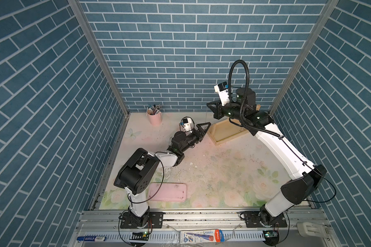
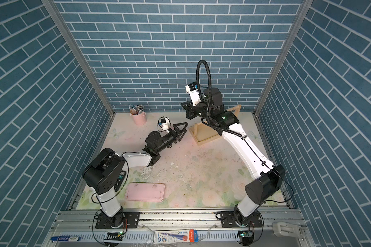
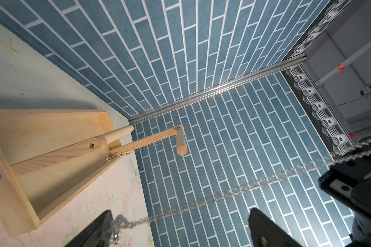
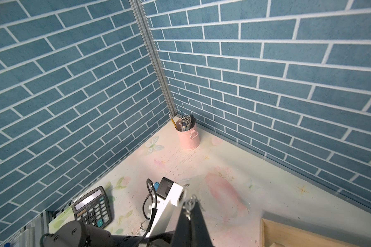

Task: Take the necklace off the jewelry display stand
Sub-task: Take off the necklace from the stand.

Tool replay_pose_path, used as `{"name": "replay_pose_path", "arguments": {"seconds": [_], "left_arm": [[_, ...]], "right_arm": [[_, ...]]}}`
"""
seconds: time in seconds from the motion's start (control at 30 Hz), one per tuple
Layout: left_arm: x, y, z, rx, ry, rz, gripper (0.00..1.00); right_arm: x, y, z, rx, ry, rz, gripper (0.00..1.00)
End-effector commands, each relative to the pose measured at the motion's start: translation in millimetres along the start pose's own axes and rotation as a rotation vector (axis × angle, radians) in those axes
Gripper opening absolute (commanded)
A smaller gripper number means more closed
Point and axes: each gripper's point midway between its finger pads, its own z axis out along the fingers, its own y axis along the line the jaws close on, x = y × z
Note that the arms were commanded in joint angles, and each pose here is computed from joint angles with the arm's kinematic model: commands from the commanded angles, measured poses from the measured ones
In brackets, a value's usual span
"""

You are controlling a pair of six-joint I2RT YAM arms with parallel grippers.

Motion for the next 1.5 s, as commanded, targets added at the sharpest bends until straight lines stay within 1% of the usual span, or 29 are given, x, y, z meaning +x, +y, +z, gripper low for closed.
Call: {"name": "replay_pose_path", "arguments": {"seconds": [0.0, 0.67, 1.47], "left_arm": [[2.7, -3.3, 1.9, 0.023, 0.006, 0.014, 0.99], [3.2, -9.3, 2.0, 0.042, 0.014, 0.025, 0.99], [11.1, 5.1, 2.8, 0.009, 0.044, 0.012, 0.99]], "right_arm": [[-6.7, 3.4, -2.3, 0.000, -0.018, -0.007, 0.00], [3.5, -1.3, -5.1, 0.034, -0.008, 0.002, 0.00], [-4.2, 3.3, -18.1, 0.038, -0.032, -0.007, 0.00]]}}
